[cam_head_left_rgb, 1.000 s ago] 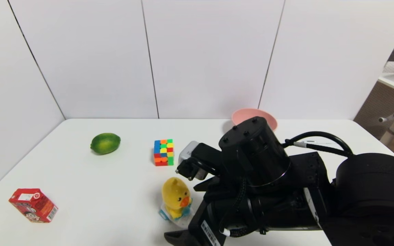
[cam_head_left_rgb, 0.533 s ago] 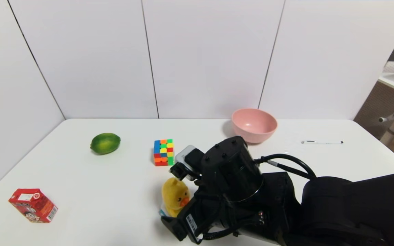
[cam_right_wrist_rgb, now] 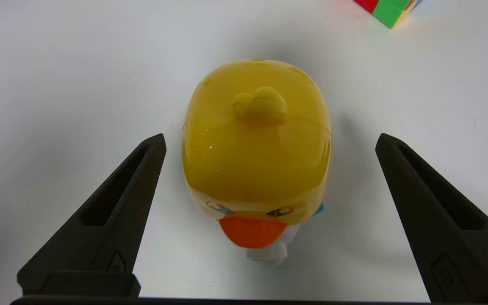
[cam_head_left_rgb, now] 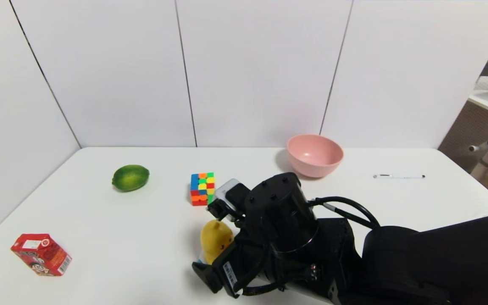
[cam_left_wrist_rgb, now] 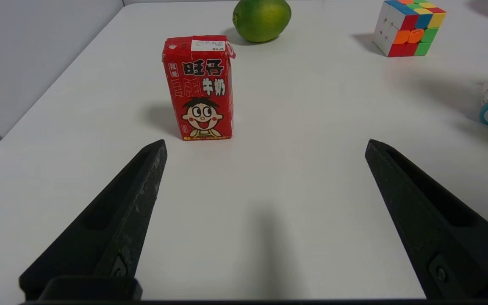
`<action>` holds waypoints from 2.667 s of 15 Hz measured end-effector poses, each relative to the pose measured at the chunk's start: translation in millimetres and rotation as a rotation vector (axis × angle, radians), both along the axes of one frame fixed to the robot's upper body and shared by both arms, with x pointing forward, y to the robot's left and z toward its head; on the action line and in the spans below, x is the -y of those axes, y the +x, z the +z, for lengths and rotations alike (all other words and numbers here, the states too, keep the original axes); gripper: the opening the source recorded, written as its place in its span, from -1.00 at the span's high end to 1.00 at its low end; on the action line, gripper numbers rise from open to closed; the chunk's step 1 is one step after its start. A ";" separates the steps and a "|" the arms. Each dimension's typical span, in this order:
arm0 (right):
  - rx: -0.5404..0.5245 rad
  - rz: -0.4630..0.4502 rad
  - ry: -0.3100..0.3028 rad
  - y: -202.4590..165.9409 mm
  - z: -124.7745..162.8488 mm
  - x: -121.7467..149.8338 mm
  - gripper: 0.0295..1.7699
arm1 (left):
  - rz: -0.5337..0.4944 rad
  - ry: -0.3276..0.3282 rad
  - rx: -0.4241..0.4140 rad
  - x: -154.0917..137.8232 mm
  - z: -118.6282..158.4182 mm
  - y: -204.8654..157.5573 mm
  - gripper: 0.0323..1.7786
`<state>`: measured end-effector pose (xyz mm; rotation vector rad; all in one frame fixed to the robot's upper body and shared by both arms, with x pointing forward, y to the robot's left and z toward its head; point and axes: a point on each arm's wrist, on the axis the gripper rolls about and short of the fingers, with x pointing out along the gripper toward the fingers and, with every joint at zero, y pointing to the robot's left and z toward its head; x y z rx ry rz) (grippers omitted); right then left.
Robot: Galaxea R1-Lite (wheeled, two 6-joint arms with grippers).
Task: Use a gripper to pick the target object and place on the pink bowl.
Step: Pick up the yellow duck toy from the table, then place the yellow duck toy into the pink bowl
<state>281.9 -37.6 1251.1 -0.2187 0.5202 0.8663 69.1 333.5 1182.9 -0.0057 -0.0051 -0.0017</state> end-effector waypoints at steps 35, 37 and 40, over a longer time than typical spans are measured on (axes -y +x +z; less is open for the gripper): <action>0.213 -0.430 0.174 102.4 79.0 112.5 0.62 | 0.000 0.000 0.000 0.0 0.0 0.0 -0.90; 0.263 -0.499 0.162 121.7 88.2 143.9 0.62 | 0.000 0.000 0.000 0.0 0.0 0.0 -0.90; 0.308 -0.537 0.130 144.3 93.2 187.5 0.62 | 0.000 0.000 0.000 0.0 0.0 0.0 -0.90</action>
